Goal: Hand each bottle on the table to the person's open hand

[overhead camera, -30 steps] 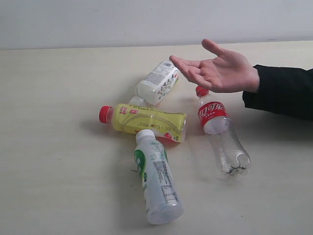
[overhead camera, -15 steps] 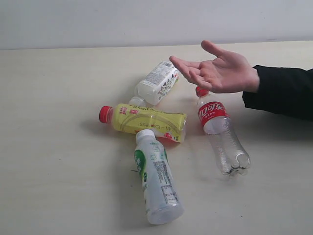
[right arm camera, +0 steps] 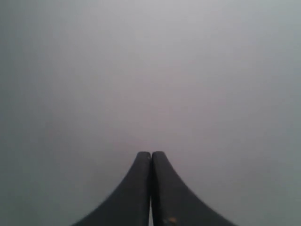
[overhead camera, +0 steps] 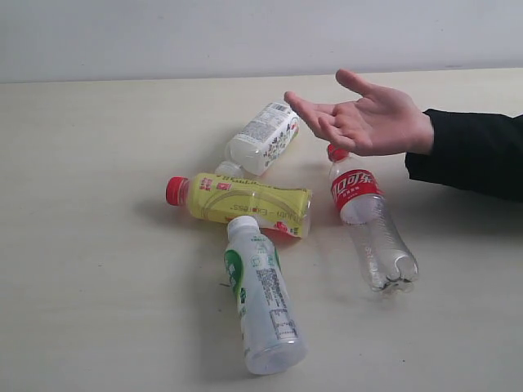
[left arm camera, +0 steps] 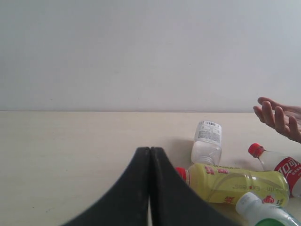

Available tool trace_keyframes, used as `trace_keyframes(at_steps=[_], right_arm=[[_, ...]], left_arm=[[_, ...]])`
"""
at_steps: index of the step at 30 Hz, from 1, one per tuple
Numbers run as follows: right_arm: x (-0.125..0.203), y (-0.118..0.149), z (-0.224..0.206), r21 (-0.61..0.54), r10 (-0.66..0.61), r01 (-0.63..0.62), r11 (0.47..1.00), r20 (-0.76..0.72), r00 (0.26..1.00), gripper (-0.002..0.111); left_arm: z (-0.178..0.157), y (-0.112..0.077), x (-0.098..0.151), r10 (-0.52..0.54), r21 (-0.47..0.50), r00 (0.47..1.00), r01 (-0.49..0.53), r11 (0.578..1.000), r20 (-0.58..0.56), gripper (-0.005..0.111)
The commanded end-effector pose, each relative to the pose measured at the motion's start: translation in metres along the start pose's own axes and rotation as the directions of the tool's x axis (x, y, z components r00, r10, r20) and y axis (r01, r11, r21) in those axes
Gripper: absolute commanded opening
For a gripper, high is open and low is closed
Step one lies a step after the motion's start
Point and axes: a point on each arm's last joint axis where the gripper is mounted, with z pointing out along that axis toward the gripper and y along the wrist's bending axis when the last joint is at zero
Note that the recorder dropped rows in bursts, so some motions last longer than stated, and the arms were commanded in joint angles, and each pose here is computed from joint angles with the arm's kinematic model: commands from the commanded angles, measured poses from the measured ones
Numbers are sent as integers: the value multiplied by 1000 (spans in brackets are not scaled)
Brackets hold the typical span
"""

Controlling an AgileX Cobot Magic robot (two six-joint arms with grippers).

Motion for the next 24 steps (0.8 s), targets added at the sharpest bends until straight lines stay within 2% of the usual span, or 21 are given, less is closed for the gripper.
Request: trace_keyframes(at_steps=[1,3,5,8,10,13,17,18,20,21,22,24], right_arm=[[18,32,28,-238,-98,3,971,-387,917,0],[25,37,42,-288,-180,26,957,-524,833,0],[32,35,54,-296,-232,32,955,-673,702,0],[41,27,73,-284,-242,-12,959,-838,488,0],[45,21,85,-249,-192,-83,965,-886,422,0],[51,12,96,-235,-174,-122,964,-910,377,0],[53,2,104,-402,-374,16,916,-836,402,0],[52,2,104,-469,-458,80,880,-791,406,0],[48,0,107,-505,-539,200,840,-733,414,0],[45,-3,109,-524,-599,290,801,-690,407,0],[44,-6,110,-538,-641,350,767,-660,391,0],[43,-12,108,-579,-741,471,666,-588,325,2]], left_arm=[[0,0,-1,6,-3,1000,-6,1000,15,0],[0,0,-1,6,-3,1000,-6,1000,15,0],[0,0,-1,6,-3,1000,-6,1000,15,0],[0,0,-1,6,-3,1000,-6,1000,15,0],[0,0,-1,6,-3,1000,-6,1000,15,0],[0,0,-1,6,-3,1000,-6,1000,15,0],[0,0,-1,6,-3,1000,-6,1000,15,0],[0,0,-1,6,-3,1000,-6,1000,15,0],[0,0,-1,6,-3,1000,-6,1000,15,0],[0,0,-1,6,-3,1000,-6,1000,15,0],[0,0,-1,6,-3,1000,-6,1000,15,0],[0,0,-1,6,-3,1000,-6,1000,15,0]])
